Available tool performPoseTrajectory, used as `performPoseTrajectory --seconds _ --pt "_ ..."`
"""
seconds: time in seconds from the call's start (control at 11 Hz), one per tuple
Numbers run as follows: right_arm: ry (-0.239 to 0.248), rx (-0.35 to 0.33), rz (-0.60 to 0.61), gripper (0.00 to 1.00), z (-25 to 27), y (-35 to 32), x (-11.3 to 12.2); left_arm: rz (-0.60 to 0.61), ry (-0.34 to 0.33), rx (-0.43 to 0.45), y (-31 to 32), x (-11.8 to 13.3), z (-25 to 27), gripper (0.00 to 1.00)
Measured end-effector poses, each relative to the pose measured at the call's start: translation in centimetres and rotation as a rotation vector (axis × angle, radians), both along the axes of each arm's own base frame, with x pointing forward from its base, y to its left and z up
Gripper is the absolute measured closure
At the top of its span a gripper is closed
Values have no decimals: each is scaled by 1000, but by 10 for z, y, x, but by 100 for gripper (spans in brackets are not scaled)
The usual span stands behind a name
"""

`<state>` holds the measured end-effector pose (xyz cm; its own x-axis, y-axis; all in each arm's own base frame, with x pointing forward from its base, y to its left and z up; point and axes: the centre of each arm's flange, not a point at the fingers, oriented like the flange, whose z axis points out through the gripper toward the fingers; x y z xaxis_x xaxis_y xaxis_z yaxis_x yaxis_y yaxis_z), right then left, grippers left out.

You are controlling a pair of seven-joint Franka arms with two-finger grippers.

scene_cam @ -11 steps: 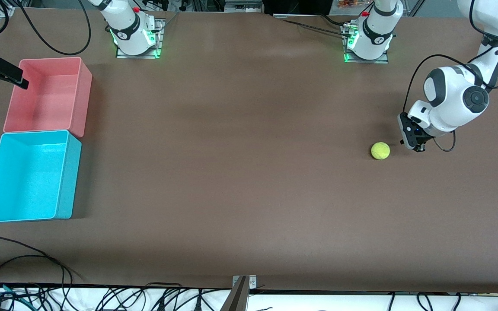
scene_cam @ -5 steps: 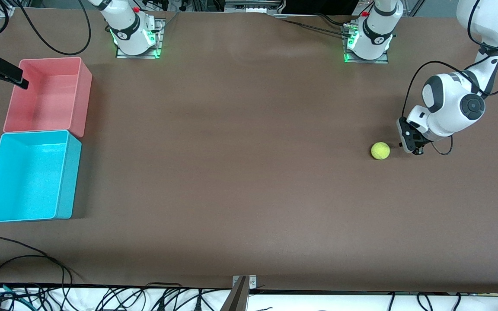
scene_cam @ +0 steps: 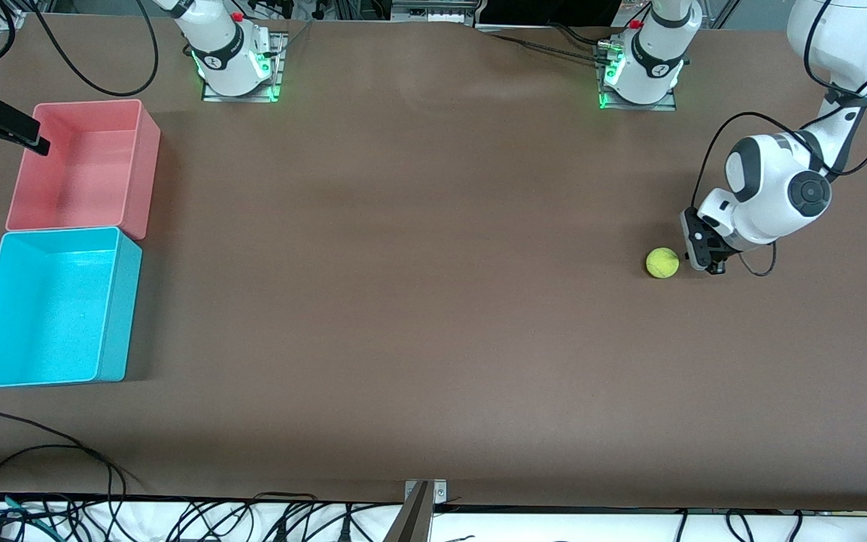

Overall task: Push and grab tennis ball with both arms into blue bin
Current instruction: 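Lower the left gripper beside the tennis ball, then push the tennis ball with the left gripper toward the cyan bin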

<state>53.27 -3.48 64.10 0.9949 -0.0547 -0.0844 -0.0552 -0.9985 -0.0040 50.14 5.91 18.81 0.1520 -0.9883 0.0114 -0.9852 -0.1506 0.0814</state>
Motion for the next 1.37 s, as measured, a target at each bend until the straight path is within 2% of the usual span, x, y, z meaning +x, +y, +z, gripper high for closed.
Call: performPoseTrajectory --seconds 0.18,1.09,1.37 --pt "0 0 0 0 0 0 0 -8 21 -5 -5 -2 -3 99" --pt "2 0 0 0 0 0 0 24 26 -26 -9 4 -9 99" --pt "3 0 0 0 0 0 0 182 49 -73 -100 8 -13 99"
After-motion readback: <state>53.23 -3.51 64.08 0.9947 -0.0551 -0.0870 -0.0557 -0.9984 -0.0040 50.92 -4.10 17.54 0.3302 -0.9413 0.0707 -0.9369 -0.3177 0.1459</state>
